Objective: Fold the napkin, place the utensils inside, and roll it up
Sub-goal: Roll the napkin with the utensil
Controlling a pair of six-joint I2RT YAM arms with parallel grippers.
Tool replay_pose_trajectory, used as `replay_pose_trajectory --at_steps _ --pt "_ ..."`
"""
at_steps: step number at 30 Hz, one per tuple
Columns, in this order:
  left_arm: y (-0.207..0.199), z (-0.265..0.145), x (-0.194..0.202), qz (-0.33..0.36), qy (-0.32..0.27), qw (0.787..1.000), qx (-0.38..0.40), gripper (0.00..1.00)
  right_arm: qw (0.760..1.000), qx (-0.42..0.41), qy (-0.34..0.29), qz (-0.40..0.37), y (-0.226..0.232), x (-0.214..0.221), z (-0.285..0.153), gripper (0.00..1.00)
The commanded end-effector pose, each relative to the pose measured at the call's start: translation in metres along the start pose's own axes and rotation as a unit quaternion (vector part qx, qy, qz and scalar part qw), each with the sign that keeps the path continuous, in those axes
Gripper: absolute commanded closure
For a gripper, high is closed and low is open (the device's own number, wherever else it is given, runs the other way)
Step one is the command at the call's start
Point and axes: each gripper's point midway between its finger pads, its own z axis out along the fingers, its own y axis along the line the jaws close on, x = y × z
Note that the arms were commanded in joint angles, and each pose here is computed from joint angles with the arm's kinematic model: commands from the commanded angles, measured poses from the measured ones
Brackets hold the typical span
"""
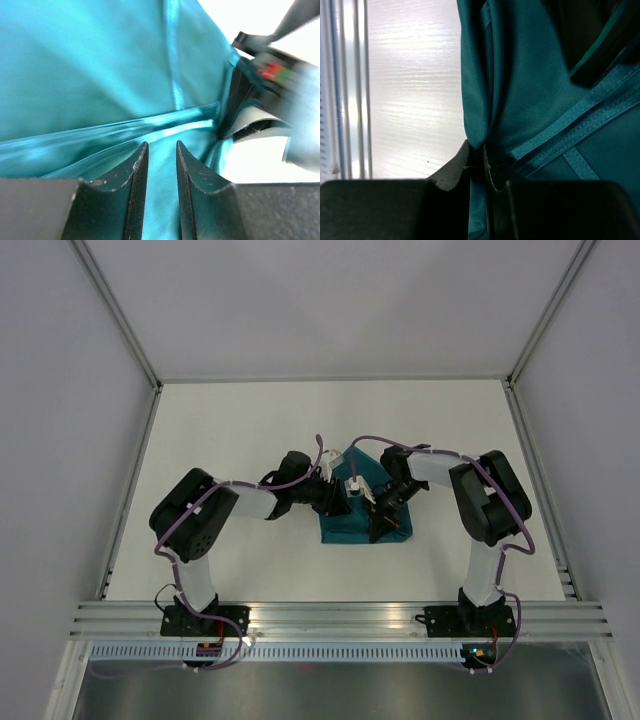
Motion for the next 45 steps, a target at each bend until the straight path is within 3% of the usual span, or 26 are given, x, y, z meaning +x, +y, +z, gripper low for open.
replay_pose_trajectory --at_steps 1,7,10,16,24,29,40,45 --pt "0.002 -0.023 -0.062 0.057 -0.131 0.987 -0.069 0.67 0.996 -0.062 0.052 0.047 0.016 0.039 0.010 0.85" --pt "-0.008 -0.050 -0.068 0.138 -0.197 0.963 -0.120 0.65 0.993 -0.071 0.048 0.075 0.005 0.037 0.007 0.85" --pt "-0.028 -0.052 -0.061 0.192 -0.203 0.952 -0.124 0.62 0.992 -0.080 0.043 0.088 0.003 0.037 0.007 0.85" --pt "-0.059 -0.051 -0.048 0.313 -0.211 0.910 -0.172 0.57 0.989 -0.092 0.034 0.108 -0.001 0.039 0.005 0.85" --pt "-0.091 -0.024 -0.007 0.453 -0.154 0.862 -0.165 0.42 0.990 -0.087 0.033 0.110 -0.004 0.038 0.005 0.85" --pt "-0.101 0.009 0.030 0.545 -0.088 0.820 -0.148 0.40 0.989 -0.086 0.033 0.114 -0.005 0.038 0.005 0.85" --pt "-0.093 0.036 0.053 0.596 -0.049 0.791 -0.132 0.38 0.989 -0.087 0.033 0.118 -0.007 0.039 0.005 0.86" --pt "-0.088 0.041 0.072 0.605 -0.002 0.789 -0.109 0.49 0.988 -0.087 0.033 0.120 -0.008 0.039 0.005 0.86"
